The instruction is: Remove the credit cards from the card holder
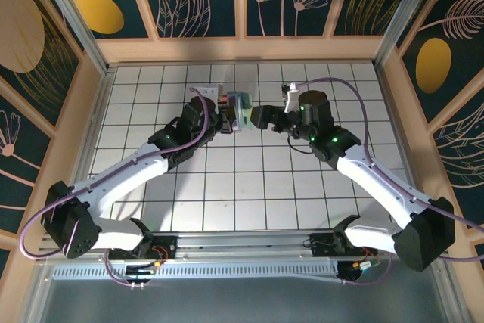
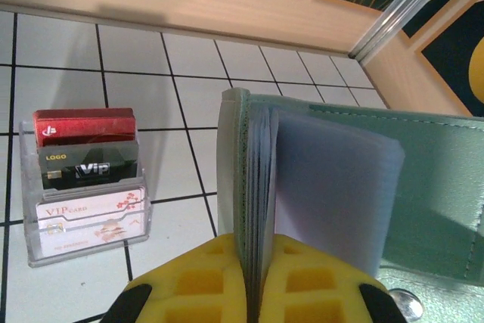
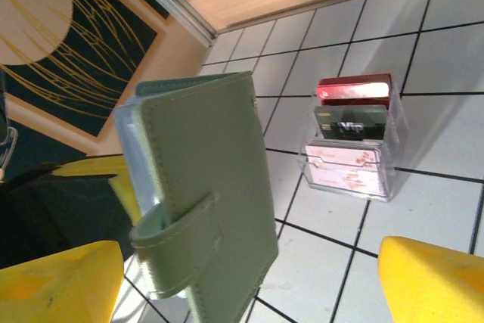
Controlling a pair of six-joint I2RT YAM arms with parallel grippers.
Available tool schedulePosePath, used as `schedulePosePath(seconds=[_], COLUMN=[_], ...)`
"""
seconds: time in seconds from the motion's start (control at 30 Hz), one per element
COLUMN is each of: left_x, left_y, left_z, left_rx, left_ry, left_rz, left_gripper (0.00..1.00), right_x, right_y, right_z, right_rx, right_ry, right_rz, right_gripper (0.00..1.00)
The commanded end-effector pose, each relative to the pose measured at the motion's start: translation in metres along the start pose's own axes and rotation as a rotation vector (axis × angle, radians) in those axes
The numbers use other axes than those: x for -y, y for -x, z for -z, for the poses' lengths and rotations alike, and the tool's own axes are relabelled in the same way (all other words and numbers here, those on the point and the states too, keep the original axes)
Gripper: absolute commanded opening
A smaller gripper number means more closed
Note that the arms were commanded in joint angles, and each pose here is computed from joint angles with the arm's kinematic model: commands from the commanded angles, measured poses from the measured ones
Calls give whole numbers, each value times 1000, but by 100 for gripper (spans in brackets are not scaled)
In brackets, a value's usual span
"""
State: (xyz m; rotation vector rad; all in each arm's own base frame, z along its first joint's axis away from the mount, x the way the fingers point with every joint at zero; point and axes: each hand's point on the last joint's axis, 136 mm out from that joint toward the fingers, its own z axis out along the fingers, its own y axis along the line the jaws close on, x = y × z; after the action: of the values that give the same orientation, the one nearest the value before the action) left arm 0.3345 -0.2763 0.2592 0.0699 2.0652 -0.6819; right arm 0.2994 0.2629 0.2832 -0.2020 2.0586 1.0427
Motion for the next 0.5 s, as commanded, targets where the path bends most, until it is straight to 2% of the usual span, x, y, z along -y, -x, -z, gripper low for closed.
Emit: schedulePosePath(seconds=[0.0,0.23,0.47], left_x=[3,3,7], left_y=[0,-5,-8], left_z=[-3,-10,-13], left_rx=[-14,-50,-56], left_ry=[19,70,75], left_rz=[-42,-117,-165], left_gripper=[0,0,0], right_x=[-19,-11,10], right_y=[9,15,10], right_z=[-3,-21,-44], right_rx=[19,-3,-48], right_ry=[106,91,5], right_rz=[0,-28,-51], right_gripper=[87,88,82])
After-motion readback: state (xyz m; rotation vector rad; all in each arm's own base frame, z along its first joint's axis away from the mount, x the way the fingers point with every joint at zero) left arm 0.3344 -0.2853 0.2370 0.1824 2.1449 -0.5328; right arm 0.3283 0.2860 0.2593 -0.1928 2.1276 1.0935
